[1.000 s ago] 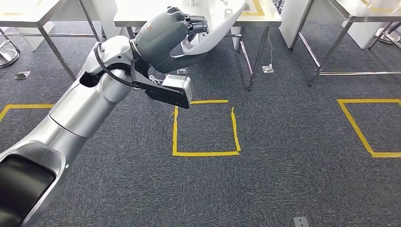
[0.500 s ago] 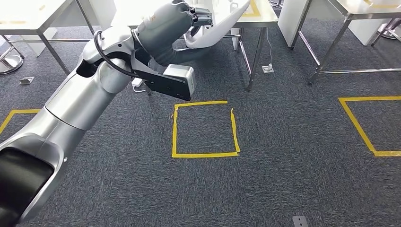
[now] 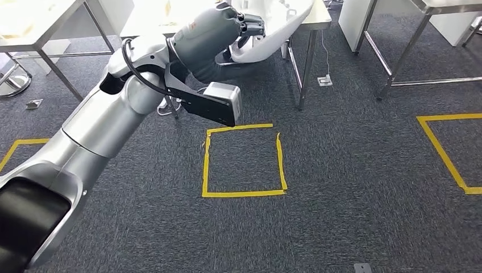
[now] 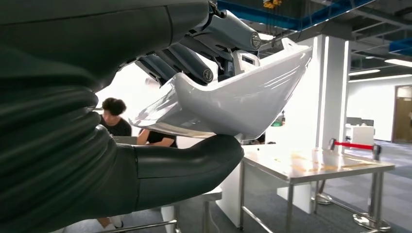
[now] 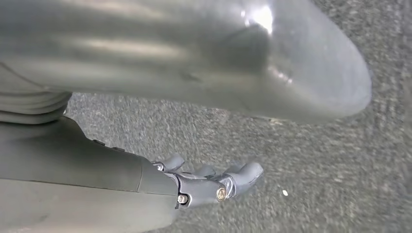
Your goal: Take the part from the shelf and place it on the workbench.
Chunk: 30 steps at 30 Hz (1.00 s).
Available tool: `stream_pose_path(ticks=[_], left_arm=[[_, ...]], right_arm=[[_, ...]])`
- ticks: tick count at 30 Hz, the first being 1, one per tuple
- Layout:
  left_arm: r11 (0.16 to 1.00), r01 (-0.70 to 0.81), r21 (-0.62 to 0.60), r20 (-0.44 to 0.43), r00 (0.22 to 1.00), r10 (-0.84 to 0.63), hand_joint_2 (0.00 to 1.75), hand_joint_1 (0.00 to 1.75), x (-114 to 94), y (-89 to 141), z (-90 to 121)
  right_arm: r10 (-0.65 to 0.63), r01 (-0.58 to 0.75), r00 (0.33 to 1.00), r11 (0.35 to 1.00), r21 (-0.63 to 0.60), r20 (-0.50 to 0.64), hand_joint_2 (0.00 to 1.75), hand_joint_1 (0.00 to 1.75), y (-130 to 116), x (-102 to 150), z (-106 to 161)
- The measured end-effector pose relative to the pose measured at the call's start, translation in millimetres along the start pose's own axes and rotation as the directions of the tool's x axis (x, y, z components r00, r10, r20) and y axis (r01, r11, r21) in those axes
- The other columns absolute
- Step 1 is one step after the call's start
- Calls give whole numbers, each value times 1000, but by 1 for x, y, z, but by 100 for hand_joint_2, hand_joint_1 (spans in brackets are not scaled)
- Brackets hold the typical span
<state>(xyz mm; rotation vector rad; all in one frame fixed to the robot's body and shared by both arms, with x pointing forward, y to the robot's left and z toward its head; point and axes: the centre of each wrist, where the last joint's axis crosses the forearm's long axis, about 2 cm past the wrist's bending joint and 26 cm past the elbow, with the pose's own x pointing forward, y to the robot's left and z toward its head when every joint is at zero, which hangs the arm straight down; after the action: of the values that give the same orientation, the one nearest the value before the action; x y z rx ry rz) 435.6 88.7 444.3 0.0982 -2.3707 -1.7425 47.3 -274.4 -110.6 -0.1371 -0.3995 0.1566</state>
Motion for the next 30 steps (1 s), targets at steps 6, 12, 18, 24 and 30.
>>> stream_pose_path(ticks=[6,12,18,24,30], left_arm=[[1000,-14,-9,-20,1000,14,175,175,-6,-7,6],[1000,-8,-11,-9,1000,8,175,175,-3,-4,3],[998,-50,-35,-34,998,49,175,175,-8,-23,8],[998,-52,-39,-33,998,50,175,175,-7,-24,6],[999,-27,-25,-4,1000,27,175,175,-3,-13,1]], right_arm=[[-3,3,1000,1000,7,-6,0,0,4,-3,1],[-5,5,1000,1000,6,6,0,0,3,4,0],[-2,2,1000,1000,1,-9,0,0,0,-3,1],[-1,1,1000,1000,6,-22,0,0,2,-10,3],[-6,6,1000,1000,2,-6,0,0,1,-4,1]])
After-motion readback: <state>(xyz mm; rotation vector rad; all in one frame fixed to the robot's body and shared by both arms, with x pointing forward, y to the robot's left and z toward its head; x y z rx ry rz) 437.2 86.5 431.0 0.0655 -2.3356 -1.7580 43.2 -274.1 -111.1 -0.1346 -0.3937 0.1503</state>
